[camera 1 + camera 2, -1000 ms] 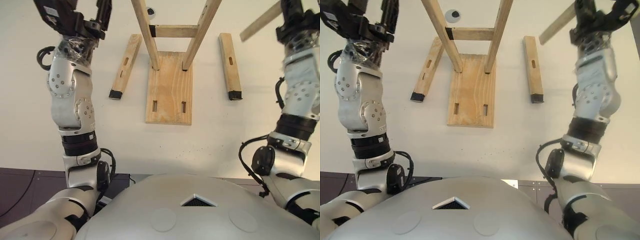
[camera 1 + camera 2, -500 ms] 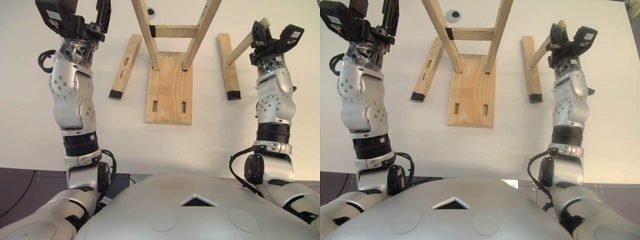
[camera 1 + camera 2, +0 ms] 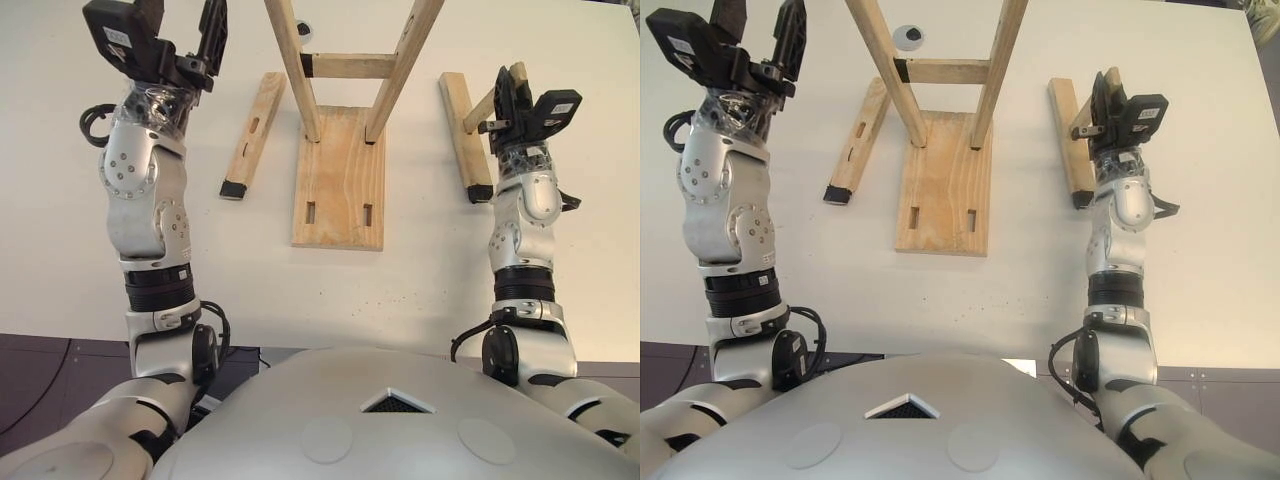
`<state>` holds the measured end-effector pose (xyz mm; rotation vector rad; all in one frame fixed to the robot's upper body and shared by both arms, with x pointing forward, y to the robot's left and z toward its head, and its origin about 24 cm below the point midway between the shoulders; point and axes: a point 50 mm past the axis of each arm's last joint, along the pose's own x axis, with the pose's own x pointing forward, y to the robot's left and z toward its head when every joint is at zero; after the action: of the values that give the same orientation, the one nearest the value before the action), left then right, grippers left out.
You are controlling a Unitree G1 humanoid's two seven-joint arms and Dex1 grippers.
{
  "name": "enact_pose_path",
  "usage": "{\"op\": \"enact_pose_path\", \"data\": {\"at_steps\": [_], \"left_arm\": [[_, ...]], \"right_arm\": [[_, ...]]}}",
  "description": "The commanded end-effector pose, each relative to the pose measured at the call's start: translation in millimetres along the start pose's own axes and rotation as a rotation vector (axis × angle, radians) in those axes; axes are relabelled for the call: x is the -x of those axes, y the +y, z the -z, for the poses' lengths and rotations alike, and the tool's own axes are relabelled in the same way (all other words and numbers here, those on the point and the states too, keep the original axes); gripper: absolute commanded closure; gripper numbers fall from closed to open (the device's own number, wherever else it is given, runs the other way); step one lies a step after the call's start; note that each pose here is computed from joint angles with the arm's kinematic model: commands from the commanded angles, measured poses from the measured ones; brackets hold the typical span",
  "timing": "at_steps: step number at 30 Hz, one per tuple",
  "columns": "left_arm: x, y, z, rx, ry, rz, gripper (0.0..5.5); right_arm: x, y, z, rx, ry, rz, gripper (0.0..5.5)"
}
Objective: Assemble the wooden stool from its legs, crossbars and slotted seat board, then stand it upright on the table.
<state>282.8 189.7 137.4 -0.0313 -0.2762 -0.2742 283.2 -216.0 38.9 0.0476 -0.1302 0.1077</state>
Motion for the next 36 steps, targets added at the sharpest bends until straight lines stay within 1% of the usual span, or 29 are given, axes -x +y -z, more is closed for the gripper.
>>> {"op": "enact_pose_path", "data": {"at_steps": [1,4,5,7,10,13,15,16,19,24,28,32,33,34,36], "left_arm": [[-3.2,-0.3,0.8,-0.006,0.017,0.015,2.04],[-1.4,-1.8,1.2,-0.006,0.015,0.005,2.04],[-0.7,-2.3,1.5,-0.006,0.014,0.002,2.04],[2.0,-2.6,3.1,-0.002,0.015,-0.012,2.04],[7.6,-4.2,6.6,0.001,0.020,-0.038,2.04],[10.2,-5.3,8.7,0.007,0.023,-0.056,2.04],[11.2,-5.2,10.1,0.007,0.028,-0.062,2.04],[11.3,-5.3,10.5,0.006,0.030,-0.063,2.04],[11.4,-4.8,11.1,0.009,0.033,-0.071,2.04],[10.6,-7.1,12.3,0.014,0.032,-0.072,2.04],[5.6,-13.5,14.4,0.045,0.016,-0.053,2.04],[-16.3,-29.3,25.2,0.254,0.000,0.027,2.04],[-24.5,-28.6,28.0,0.302,-0.015,-0.005,2.04],[-32.8,-27.3,28.2,0.329,-0.036,-0.040,2.04],[-43.6,-24.6,26.7,0.363,-0.068,-0.079,2.04]], "right_arm": [[31.3,-3.4,43.1,-0.017,0.241,0.015,5.11],[26.6,-8.7,31.2,0.014,0.234,-0.038,5.11],[26.4,-11.1,23.9,0.026,0.236,-0.071,4.71],[29.8,-16.6,6.6,0.060,0.281,-0.156,4.34],[37.9,-20.7,-9.0,0.111,0.424,-0.272,3.80],[43.3,-16.5,-13.7,0.136,0.551,-0.316,3.17],[45.1,-11.7,-12.5,0.154,0.628,-0.307,2.80],[45.2,-10.9,-12.3,0.170,0.652,-0.296,2.68],[43.6,-12.4,-12.1,0.239,0.677,-0.271,2.03],[36.8,-14.7,-14.0,0.284,0.671,-0.250,2.03],[33.7,-16.1,-10.1,0.299,0.735,-0.266,2.03],[24.0,-16.3,-6.9,0.289,0.822,-0.270,2.79],[21.8,-15.8,-5.8,0.287,0.838,-0.271,2.98],[19.8,-15.4,-6.1,0.277,0.846,-0.270,3.04],[16.0,-15.1,-8.9,0.243,0.840,-0.258,3.34]]}}
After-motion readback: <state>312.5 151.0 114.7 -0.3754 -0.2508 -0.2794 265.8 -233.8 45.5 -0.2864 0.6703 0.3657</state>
